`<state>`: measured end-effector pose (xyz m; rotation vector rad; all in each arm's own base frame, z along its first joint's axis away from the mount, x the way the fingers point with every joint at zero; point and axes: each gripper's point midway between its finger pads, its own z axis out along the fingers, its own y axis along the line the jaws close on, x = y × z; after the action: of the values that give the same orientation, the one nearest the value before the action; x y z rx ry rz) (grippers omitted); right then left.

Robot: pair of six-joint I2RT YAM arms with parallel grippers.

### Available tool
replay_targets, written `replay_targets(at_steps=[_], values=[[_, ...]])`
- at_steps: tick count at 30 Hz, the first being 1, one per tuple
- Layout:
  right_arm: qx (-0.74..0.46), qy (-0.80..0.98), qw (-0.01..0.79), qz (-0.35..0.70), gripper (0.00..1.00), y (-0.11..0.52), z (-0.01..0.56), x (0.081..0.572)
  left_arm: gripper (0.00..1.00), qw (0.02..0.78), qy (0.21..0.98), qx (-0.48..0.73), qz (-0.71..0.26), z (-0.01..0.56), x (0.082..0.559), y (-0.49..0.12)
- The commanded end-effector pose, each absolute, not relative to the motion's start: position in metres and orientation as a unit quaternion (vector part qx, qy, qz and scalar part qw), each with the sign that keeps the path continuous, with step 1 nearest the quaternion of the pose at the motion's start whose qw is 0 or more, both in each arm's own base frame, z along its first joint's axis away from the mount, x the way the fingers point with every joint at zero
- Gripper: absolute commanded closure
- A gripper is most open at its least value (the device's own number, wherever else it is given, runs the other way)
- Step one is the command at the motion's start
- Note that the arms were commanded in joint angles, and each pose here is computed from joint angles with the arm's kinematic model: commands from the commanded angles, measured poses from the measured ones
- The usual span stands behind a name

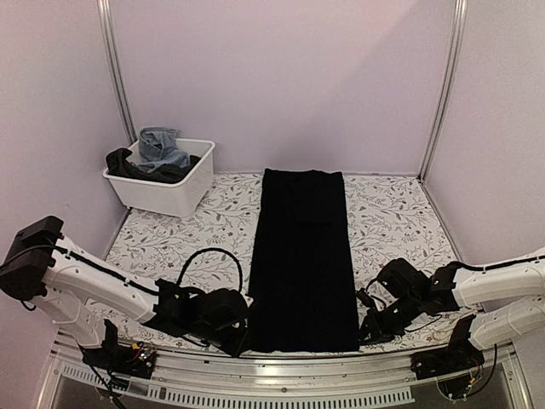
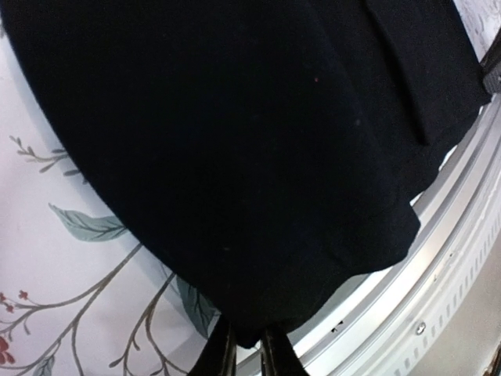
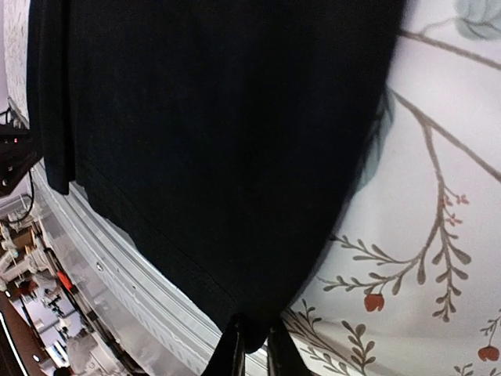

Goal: Fold and stack the mixed laundry pile
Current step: Pick up the rectangle-folded T-shirt from the center of the board.

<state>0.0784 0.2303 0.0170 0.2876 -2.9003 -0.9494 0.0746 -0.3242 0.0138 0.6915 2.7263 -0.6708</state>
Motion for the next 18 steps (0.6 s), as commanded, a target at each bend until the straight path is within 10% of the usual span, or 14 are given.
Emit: replay_targets(at_steps=[1,18], values=[[0.095,-0.947,0.035,-0.305,0.97,0.227,0.018,0.076,0.96,0.118,0.933,0.259,-0.223,0.014,0.064,-0.326],[0.115,-0.931,-0.104,-0.331,1.00,0.254,0.086,0.130,1.00,0.201,0.908,0.259,-0.260,0.067,0.110,-0.352]])
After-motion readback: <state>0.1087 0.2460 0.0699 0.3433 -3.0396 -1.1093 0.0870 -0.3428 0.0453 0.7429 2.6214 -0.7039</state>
